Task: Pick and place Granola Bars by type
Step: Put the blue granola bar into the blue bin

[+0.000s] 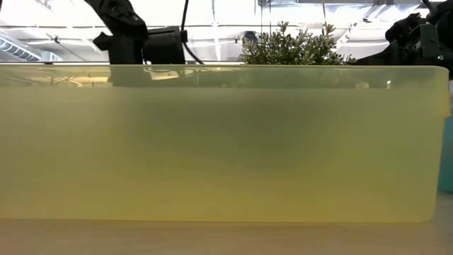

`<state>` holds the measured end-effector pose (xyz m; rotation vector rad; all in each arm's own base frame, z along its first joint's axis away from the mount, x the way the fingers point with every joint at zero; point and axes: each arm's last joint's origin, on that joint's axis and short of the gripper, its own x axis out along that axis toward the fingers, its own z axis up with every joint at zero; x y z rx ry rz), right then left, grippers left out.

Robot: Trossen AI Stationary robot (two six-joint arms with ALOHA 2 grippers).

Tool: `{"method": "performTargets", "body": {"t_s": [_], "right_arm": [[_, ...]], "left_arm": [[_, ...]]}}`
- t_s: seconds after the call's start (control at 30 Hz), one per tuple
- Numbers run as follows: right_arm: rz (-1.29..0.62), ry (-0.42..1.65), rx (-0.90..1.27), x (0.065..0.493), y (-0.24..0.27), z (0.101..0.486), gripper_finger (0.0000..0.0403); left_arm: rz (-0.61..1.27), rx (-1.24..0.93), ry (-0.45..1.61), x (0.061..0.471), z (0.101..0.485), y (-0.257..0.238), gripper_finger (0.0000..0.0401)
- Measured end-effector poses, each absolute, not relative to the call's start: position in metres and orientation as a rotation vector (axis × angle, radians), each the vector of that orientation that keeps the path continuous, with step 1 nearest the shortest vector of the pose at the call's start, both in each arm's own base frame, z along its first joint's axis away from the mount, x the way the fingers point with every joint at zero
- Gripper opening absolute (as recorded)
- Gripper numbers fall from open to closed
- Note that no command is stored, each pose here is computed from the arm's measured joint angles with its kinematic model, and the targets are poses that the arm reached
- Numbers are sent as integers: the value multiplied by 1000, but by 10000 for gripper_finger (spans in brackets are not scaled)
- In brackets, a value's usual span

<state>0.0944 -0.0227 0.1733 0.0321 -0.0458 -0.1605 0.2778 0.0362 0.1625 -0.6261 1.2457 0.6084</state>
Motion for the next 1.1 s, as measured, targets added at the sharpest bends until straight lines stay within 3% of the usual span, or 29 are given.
{"method": "performTargets", "body": {"t_s": [0.33, 1.1], "right_arm": [[-161, -46, 32, 94, -23, 173, 93], [-161, -46, 32, 94, -23, 173, 93]], "left_arm": [[727, -659, 1186, 278, 165, 45, 241], [803, -705, 1210, 274, 165, 37, 241]]}}
